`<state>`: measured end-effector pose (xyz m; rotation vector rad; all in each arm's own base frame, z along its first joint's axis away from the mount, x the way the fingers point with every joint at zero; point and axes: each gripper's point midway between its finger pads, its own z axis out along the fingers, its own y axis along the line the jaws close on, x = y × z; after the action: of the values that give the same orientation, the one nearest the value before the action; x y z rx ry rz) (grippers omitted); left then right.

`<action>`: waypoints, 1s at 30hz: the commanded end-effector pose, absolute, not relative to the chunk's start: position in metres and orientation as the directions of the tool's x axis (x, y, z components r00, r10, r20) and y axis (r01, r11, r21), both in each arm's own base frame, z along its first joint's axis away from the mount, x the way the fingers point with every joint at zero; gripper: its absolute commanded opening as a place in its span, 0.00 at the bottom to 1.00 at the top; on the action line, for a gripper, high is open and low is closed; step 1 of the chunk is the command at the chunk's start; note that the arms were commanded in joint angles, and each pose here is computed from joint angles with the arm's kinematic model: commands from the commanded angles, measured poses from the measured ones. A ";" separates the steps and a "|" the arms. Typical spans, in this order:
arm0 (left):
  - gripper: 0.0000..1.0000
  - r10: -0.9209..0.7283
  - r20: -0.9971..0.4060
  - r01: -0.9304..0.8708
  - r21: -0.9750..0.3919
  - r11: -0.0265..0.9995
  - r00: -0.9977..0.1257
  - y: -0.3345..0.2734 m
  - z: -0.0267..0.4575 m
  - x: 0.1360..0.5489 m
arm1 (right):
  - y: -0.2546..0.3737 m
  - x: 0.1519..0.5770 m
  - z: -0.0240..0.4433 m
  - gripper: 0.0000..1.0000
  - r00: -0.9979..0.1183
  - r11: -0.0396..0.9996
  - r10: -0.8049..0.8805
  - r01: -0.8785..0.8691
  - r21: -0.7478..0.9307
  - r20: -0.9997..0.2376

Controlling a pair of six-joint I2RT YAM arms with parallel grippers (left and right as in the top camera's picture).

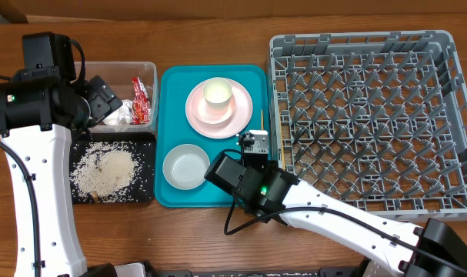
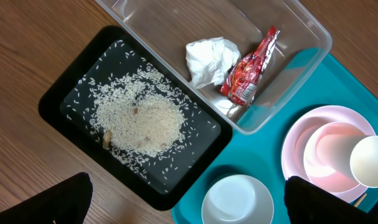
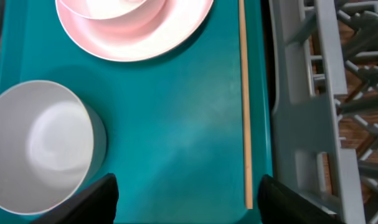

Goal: Sort waste into correct bins and load items into the dishwasher
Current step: 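Release the chopstick and move the right gripper to the second chopstick, then lower the right gripper and close it on the second chopstick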

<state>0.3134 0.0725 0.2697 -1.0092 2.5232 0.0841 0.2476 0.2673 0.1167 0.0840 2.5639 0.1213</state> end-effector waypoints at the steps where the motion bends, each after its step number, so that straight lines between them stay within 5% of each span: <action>1: 1.00 -0.636 -0.406 -0.663 -0.091 0.743 -0.657 0.072 0.270 0.314 | 0.267 0.247 0.115 0.70 -0.836 0.994 0.091 0.041 0.105 -0.541; 4: 1.00 -0.635 -0.406 -0.662 -0.091 0.744 -0.657 0.072 0.270 0.314 | 0.266 0.246 0.114 0.33 -0.841 0.995 0.078 0.032 0.094 -0.536; 6: 1.00 -0.635 -0.406 -0.663 -0.091 0.743 -0.657 0.072 0.270 0.314 | 0.266 0.245 0.114 0.25 -0.842 0.995 0.076 0.032 0.090 -0.534; 30: 1.00 -0.635 -0.406 -0.662 -0.091 0.744 -0.657 0.072 0.270 0.314 | 0.256 0.250 0.058 0.29 -0.850 0.998 0.020 0.051 -0.044 -0.527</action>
<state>0.3133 0.0725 0.2696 -1.0088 2.5237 0.0843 0.2484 0.2587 0.0709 0.0622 2.5929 -0.0225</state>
